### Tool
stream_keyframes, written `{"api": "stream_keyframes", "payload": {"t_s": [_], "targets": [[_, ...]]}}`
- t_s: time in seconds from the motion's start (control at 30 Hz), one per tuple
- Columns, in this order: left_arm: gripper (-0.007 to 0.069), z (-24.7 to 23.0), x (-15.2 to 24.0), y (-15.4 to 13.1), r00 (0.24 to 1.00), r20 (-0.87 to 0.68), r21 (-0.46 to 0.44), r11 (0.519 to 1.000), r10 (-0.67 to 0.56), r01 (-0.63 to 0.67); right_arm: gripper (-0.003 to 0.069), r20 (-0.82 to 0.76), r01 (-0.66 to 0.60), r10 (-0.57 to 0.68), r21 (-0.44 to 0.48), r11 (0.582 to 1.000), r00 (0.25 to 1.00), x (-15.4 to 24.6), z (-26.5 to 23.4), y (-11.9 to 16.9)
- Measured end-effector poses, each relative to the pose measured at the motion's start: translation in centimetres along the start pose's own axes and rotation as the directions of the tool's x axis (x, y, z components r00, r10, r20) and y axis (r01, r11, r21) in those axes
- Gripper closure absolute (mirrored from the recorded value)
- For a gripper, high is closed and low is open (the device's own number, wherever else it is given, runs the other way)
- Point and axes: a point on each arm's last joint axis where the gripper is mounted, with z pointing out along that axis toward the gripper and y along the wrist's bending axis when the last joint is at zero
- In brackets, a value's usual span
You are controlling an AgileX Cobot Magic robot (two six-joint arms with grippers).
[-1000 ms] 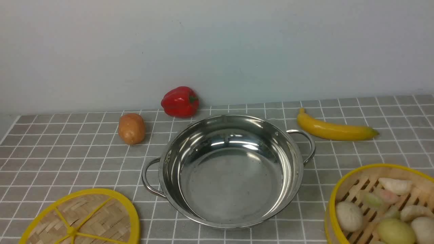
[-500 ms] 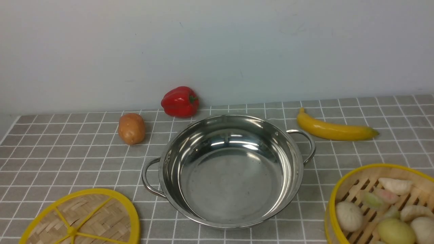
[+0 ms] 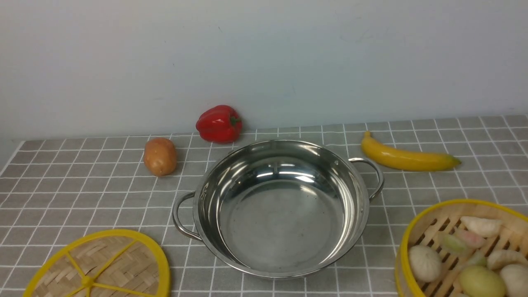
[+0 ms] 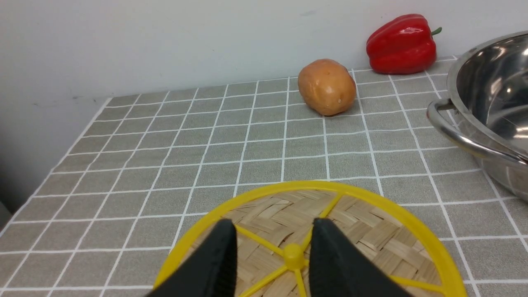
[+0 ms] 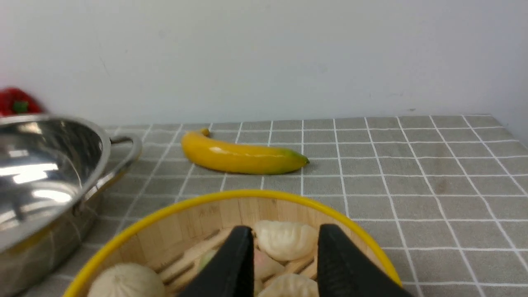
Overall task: Place the steamer in the pot on the grey tablecloth, and put the lid on the steamer.
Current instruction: 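Reach for and grasp the rim of the bamboo steamer holding the buns with the right gripper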
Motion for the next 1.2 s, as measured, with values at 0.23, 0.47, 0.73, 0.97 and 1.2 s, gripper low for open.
{"api": "stream_keyframes", "payload": {"t_s": [0.23,0.47,0.73,0.97,1.2], "targets": [[0.0382,0.0,0.0,0.0,1.000,0.000,0.000,1.000,0.000,0.000,0.0419,0.125,-0.083,0.095,-0.091,0.992,0.988,-6.9,-2.7,1.9],[0.0382,0.0,0.0,0.0,1.000,0.000,0.000,1.000,0.000,0.000,0.0419,0.077,-0.113,0.128,-0.173,0.978,0.989,-11.4,-5.1,3.7],[0.0382,0.0,0.0,0.0,1.000,0.000,0.000,1.000,0.000,0.000,0.0419,0.010,-0.263,0.278,-0.290,0.920,0.961,-11.9,-5.5,4.9],[0.0382,0.0,0.0,0.0,1.000,0.000,0.000,1.000,0.000,0.000,0.0419,-0.342,0.026,-0.176,-0.401,0.916,0.923,-10.6,-5.6,6.2],[0.0382,0.0,0.0,0.0,1.000,0.000,0.000,1.000,0.000,0.000,0.0419,-0.492,0.213,-0.464,-0.482,0.850,0.737,-11.6,-1.5,5.5]]}}
